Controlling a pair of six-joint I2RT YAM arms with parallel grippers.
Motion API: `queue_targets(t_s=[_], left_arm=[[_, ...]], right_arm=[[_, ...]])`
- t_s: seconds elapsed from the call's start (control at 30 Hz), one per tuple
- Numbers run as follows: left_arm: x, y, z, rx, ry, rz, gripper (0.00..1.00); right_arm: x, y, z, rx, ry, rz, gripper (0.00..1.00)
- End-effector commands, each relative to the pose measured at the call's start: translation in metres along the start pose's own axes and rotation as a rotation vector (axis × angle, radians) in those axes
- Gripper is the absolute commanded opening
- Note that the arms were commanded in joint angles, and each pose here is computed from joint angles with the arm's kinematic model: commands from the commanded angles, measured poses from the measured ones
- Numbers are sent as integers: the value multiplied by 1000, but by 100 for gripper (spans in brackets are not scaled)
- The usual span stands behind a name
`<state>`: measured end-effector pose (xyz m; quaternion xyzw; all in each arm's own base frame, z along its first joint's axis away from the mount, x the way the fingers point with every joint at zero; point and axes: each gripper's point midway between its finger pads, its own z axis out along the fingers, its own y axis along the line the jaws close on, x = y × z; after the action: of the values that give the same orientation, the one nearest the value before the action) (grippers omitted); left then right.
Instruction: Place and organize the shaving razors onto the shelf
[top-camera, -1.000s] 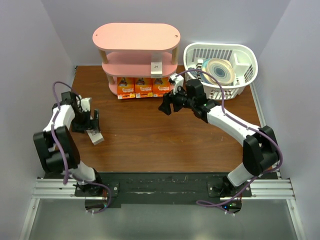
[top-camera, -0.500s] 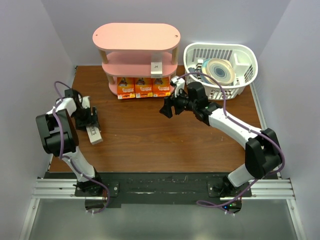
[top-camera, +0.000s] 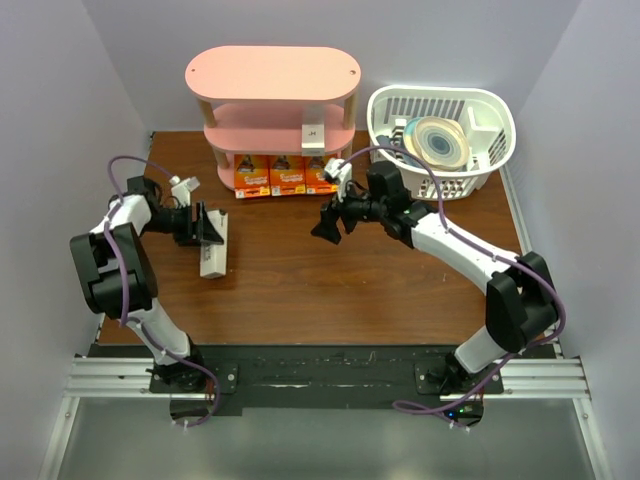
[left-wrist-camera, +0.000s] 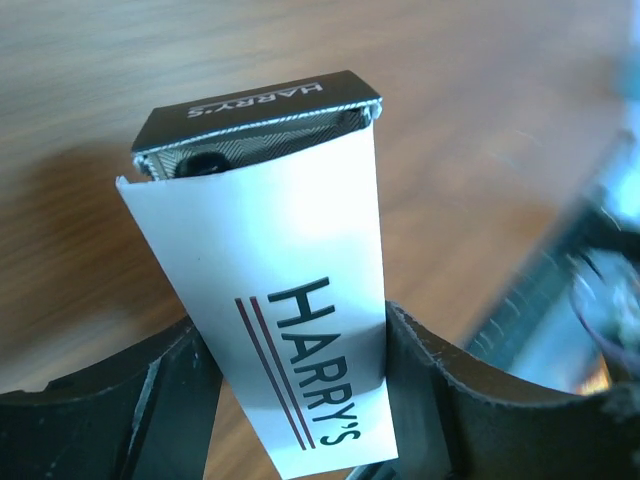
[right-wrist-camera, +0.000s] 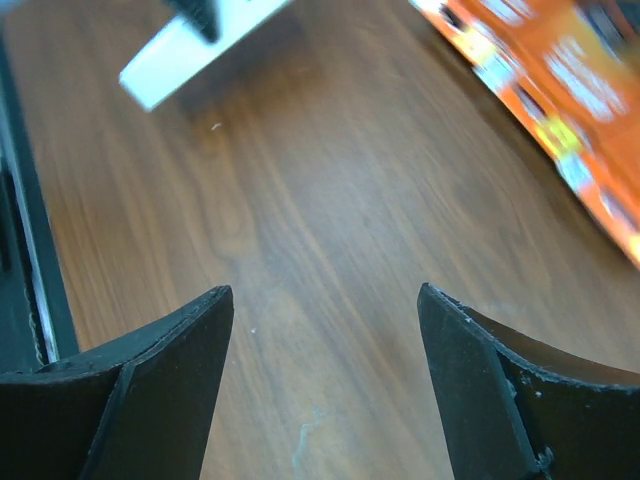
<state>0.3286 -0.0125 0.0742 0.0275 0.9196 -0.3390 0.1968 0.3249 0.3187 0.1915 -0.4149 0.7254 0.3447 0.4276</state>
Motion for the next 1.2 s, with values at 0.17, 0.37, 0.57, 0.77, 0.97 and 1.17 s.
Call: queue_targets(t_s=[0.17,0.37,0.57,0.77,0.97,1.17], left_arm=[[34,-126,-6,549,81,298,64],[60,-162,1,616,137,430,68],[62,-174,3,646,150,427,68],[66,-191,3,676,173,438,69],[73,-199,6,683,211,456,69],[74,-201,8,690,219,453,68]], right_arm=[[-60,70,2,-247,-130,-794,86],[-65,95,13,-377,-165,-1141,90],[-40,112,18,-530,-145,-1365,92],[-22,120,29,-618,-115,-1379,92],[-16,124,50,-602,-115,-1403,92],[-13,121,56,-585,-131,-1429,91]])
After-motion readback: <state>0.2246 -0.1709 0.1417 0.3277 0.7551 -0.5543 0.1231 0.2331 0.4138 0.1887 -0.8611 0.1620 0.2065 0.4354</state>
